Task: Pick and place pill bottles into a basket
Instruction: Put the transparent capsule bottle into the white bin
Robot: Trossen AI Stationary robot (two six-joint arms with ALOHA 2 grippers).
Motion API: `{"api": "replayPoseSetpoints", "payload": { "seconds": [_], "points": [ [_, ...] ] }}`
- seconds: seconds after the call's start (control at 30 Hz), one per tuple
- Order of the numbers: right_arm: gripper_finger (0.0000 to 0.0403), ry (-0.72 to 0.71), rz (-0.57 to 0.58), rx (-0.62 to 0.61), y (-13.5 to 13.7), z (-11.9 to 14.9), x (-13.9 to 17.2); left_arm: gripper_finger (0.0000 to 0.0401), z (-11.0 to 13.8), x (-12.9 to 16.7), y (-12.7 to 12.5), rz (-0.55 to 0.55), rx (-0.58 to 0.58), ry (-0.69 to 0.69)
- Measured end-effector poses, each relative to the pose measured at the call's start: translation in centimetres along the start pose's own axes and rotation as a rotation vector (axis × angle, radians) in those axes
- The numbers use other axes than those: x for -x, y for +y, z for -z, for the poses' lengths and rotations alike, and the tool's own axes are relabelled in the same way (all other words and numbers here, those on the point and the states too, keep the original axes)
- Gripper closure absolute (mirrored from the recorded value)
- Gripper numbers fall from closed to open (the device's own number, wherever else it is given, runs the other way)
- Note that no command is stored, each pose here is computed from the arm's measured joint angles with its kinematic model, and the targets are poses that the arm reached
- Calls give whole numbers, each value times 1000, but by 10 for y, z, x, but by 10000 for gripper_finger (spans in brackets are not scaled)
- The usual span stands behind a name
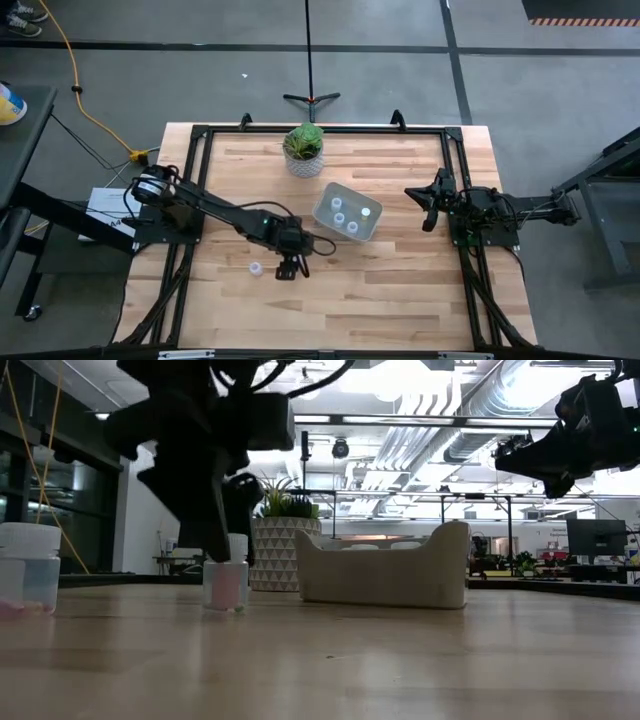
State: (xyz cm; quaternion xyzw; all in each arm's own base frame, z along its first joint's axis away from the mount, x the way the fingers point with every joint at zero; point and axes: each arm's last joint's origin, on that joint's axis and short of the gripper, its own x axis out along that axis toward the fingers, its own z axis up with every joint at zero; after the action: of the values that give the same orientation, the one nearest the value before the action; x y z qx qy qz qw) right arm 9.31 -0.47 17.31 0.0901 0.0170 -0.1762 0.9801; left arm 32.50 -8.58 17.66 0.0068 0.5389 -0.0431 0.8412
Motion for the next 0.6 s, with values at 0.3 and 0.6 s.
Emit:
{"api": "replayPoseSetpoints", "payload": {
  "seconds": [0.3,0.6],
  "points": [
    [401,0,0,0,0,0,0,131,7,-7,1,5,-17,-5],
    [400,-1,0,0,0,0,0,209,-2,-4,0,-11,-14,-67]
  ]
}}
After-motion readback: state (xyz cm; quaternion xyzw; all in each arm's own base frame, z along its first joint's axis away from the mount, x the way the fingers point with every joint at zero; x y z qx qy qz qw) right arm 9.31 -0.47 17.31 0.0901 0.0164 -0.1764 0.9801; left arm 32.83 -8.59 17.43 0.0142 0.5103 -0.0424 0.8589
